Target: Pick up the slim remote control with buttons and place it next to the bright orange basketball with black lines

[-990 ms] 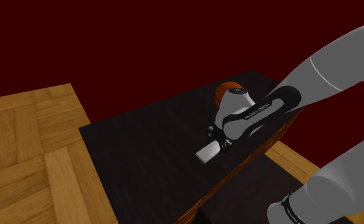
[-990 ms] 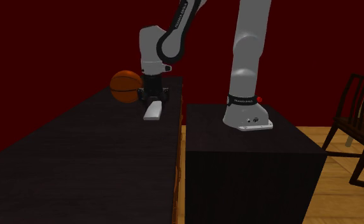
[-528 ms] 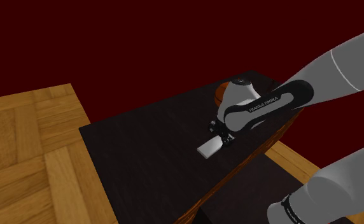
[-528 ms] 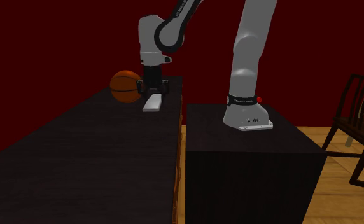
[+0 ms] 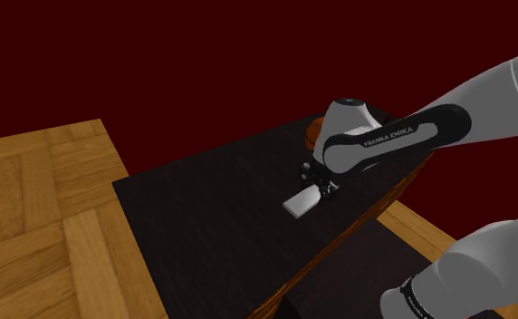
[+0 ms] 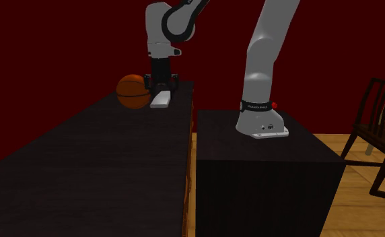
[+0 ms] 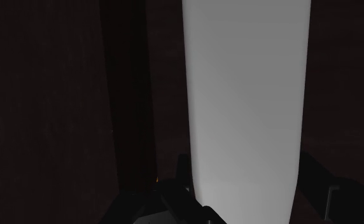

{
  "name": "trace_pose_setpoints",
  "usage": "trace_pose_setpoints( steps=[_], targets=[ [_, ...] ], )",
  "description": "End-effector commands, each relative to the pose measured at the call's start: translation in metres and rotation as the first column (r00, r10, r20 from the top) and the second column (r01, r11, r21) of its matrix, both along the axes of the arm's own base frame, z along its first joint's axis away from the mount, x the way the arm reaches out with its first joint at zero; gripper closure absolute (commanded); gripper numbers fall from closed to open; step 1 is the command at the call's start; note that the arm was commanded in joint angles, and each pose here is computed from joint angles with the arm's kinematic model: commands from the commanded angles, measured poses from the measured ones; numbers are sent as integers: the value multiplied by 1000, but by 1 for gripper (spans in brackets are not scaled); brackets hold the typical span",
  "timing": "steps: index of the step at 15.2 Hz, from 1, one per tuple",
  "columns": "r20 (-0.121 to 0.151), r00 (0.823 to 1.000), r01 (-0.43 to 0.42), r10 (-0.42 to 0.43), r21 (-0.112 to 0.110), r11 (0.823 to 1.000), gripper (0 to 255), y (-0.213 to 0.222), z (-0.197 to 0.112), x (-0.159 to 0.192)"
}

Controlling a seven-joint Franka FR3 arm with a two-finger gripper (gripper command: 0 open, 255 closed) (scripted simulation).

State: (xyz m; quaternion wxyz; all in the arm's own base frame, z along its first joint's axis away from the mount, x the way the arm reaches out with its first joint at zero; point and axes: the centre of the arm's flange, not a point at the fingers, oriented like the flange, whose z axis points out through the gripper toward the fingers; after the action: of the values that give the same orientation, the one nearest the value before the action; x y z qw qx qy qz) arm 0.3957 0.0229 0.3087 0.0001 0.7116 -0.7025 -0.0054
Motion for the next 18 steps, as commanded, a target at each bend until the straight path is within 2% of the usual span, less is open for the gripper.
trace_pose_setpoints(
  steps=[1,16,18],
  targets=[
    [0,1000,0,0,0,1000,255,1,12,0],
    [0,1000,0,0,0,1000,255,1,88,0],
    [0,1000,0,0,0,1000,255,-17,88,20]
  ],
)
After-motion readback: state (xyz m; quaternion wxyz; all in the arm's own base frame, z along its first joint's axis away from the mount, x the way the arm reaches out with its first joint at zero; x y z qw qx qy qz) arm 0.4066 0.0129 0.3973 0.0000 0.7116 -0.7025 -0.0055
